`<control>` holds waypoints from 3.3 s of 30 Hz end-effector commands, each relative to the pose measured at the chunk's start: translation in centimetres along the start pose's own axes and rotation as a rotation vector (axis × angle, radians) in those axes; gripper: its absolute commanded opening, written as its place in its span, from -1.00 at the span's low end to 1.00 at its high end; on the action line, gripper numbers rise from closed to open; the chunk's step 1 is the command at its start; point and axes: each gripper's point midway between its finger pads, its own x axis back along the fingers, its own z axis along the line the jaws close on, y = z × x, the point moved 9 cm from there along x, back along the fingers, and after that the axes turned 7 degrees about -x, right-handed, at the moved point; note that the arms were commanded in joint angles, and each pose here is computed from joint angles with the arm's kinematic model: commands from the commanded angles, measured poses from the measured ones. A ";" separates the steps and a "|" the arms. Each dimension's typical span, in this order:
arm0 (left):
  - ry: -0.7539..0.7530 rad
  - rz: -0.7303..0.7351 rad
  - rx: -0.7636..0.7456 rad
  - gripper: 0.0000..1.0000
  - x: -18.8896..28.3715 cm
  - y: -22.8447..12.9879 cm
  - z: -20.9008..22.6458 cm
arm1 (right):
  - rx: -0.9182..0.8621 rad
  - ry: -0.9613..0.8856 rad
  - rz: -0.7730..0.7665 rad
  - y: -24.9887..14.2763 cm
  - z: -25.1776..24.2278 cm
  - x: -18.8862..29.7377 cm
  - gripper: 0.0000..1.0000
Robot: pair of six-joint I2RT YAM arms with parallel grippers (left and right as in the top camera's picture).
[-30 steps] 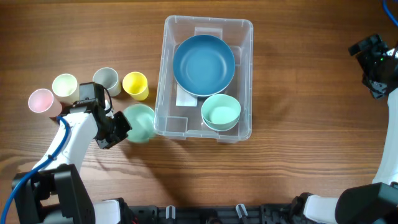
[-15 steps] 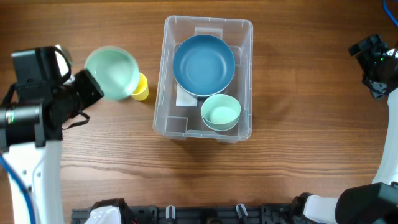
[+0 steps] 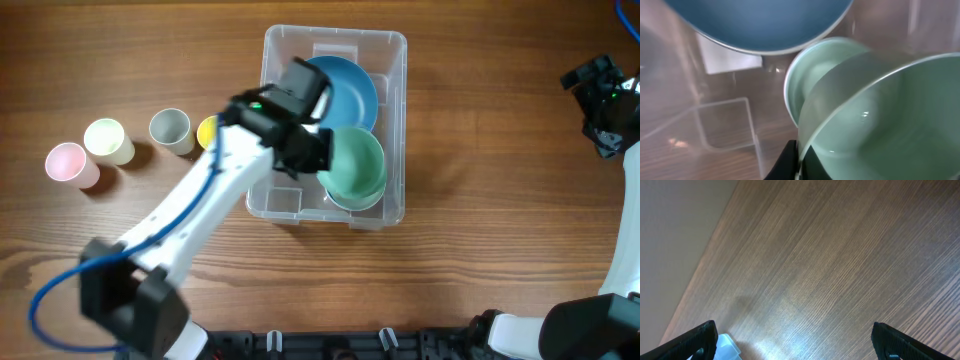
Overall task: Pack container
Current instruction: 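Lower the mint bowl with the left gripper into the bin, then move the left gripper to the pink cup and grasp it, then carry the pink cup with the left gripper into the bin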
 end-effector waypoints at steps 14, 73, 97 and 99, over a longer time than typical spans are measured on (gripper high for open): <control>0.028 0.003 0.013 -0.71 -0.3 0.0 0.1 | -0.001 -0.015 -0.008 0.0 -0.1 -0.3 0.99; 0.190 -0.100 0.204 -0.92 8.8 -0.1 6.5 | -0.001 -0.015 -0.008 0.0 -0.1 -0.3 1.00; 0.290 0.134 0.178 -0.55 -3.3 0.8 5.8 | -0.001 -0.015 -0.008 0.0 -0.1 -0.3 1.00; 0.279 0.123 0.180 -0.38 -3.0 0.9 5.7 | -0.001 -0.015 -0.008 0.0 -0.1 -0.3 0.99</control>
